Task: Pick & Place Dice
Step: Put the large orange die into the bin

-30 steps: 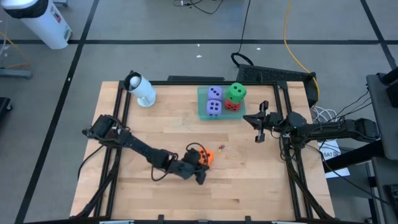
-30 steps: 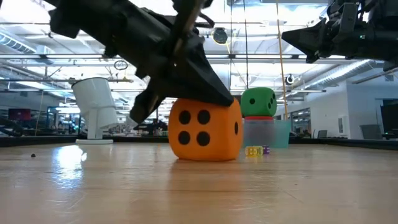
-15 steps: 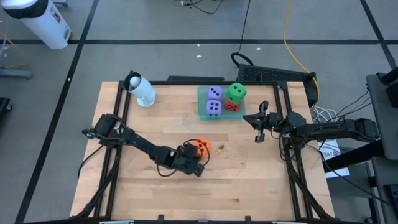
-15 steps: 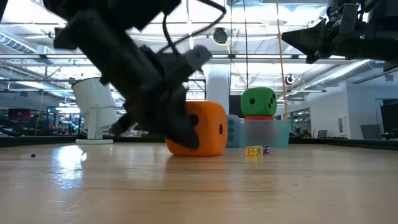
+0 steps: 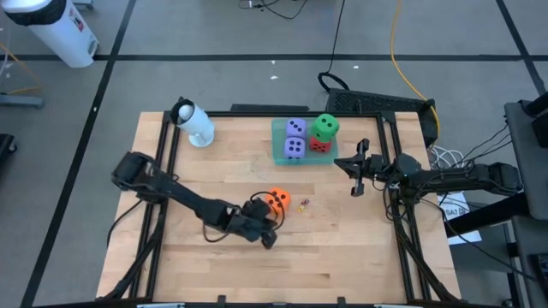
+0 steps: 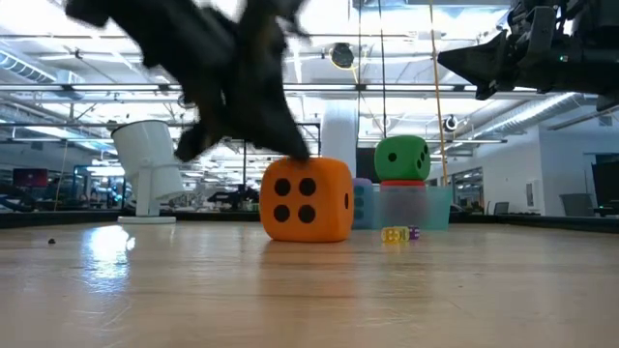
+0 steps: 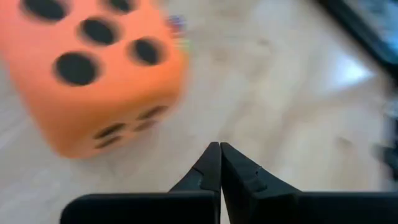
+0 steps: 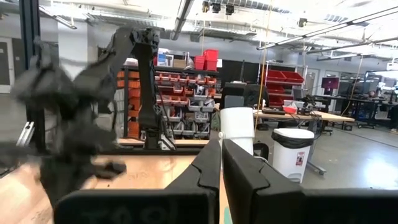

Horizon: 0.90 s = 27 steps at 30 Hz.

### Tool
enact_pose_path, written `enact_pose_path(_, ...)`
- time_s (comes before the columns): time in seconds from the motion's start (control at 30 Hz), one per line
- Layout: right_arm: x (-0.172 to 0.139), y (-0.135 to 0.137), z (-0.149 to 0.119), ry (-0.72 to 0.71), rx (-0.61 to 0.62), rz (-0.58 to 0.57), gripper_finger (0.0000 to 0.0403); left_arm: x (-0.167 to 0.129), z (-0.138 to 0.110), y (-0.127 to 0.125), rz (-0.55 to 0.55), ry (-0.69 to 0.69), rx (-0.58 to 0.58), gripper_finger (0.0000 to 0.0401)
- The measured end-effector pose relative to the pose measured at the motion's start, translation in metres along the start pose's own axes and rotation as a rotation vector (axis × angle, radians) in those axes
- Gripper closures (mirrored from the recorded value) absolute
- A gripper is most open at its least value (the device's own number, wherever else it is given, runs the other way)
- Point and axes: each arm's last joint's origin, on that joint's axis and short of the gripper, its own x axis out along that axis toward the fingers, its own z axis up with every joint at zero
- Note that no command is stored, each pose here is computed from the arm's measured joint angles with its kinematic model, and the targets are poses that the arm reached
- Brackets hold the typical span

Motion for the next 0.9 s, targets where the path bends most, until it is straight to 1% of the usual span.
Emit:
enact_pose_path(0.07, 0.000, 0.000, 0.000, 0.000, 0.000, 0.000, 0.0397, -0.015, 0.005, -0.009, -0.068, 0.002, 0.066, 0.0398)
enact_pose_path(0.1, 0.000, 0.000, 0.000, 0.000, 0.000, 0.000, 0.0397, -0.022, 0.007, -0.013, -0.093, -0.005, 0.131, 0.0396)
enact_pose_path(0.27, 0.000, 0.000, 0.000, -0.001, 0.000, 0.000, 0.0397, -0.056, 0.017, -0.032, -0.215, -0.117, 0.605, 0.0392)
enact_pose_path(0.37, 0.000, 0.000, 0.000, -0.001, 0.000, 0.000, 0.0397, -0.072, 0.026, -0.038, -0.242, -0.198, 0.801, 0.0392)
enact_pose_path(0.4, 0.000, 0.000, 0.000, -0.001, 0.000, 0.000, 0.0397, -0.076, 0.032, -0.039, -0.233, -0.209, 0.823, 0.0392)
enact_pose_path(0.47, 0.000, 0.000, 0.000, 0.000, 0.000, 0.000, 0.0397, -0.083, 0.054, -0.044, -0.205, -0.226, 0.783, 0.0391)
enact_pose_path(0.57, 0.000, 0.000, 0.000, -0.001, 0.000, 0.000, 0.0397, -0.089, 0.090, -0.046, -0.091, -0.137, 0.679, 0.0387)
enact_pose_path(0.63, 0.000, 0.000, 0.000, -0.001, 0.000, 0.000, 0.0397, -0.086, 0.108, -0.044, -0.014, -0.052, 0.662, 0.0375)
enact_pose_path(0.7, 0.000, 0.000, 0.000, -0.001, 0.000, 0.000, 0.0397, -0.079, 0.117, -0.041, 0.071, 0.036, 0.699, 0.0355)
enact_pose_path(0.77, 0.000, 0.000, 0.000, -0.001, 0.000, 0.000, 0.0397, -0.074, 0.128, -0.043, 0.097, 0.068, 0.757, 0.0325)
enact_pose_path(0.83, 0.000, 0.000, 0.000, 0.002, 0.000, 0.000, 0.0397, -0.068, 0.135, -0.044, 0.098, 0.104, 0.828, 0.0287)
enact_pose_path(0.9, 0.000, 0.000, -0.001, 0.009, 0.000, 0.001, 0.0397, -0.060, 0.137, -0.046, 0.063, 0.131, 0.879, 0.0241)
